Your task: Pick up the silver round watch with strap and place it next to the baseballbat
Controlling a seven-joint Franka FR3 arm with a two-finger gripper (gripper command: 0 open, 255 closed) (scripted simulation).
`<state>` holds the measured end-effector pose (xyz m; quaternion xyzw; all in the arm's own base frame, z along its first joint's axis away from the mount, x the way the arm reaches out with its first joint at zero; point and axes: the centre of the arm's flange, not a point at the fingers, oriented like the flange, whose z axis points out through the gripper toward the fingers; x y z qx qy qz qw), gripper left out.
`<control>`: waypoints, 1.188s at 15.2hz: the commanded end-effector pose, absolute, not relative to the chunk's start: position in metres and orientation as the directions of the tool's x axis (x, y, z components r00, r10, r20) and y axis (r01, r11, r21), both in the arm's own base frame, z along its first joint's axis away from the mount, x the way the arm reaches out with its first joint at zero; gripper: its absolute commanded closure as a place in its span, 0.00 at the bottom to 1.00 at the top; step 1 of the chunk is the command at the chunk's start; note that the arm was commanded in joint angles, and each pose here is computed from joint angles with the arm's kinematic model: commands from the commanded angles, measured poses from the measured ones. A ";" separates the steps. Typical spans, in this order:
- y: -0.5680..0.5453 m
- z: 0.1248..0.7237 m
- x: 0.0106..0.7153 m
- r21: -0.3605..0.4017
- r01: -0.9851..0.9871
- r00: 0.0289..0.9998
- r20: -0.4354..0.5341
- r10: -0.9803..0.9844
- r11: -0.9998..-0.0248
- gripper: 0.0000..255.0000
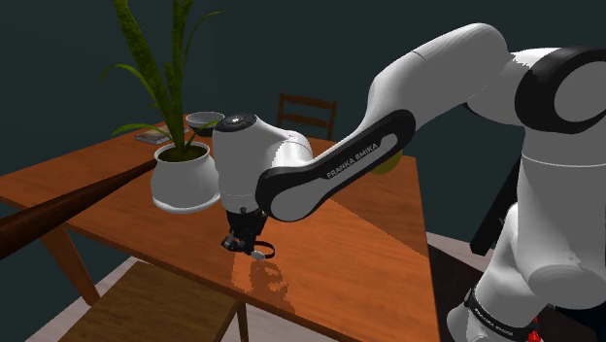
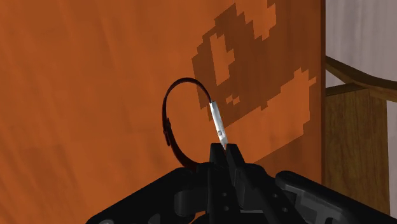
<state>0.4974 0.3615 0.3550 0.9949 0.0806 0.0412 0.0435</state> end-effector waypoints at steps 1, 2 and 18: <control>0.361 0.355 0.497 0.093 0.157 0.984 0.075 0.164 -0.983 1.00; 0.361 0.355 0.497 0.093 0.157 0.984 0.075 0.164 -0.983 0.00; 0.365 0.405 0.493 0.093 0.157 0.984 0.075 0.164 -0.983 0.00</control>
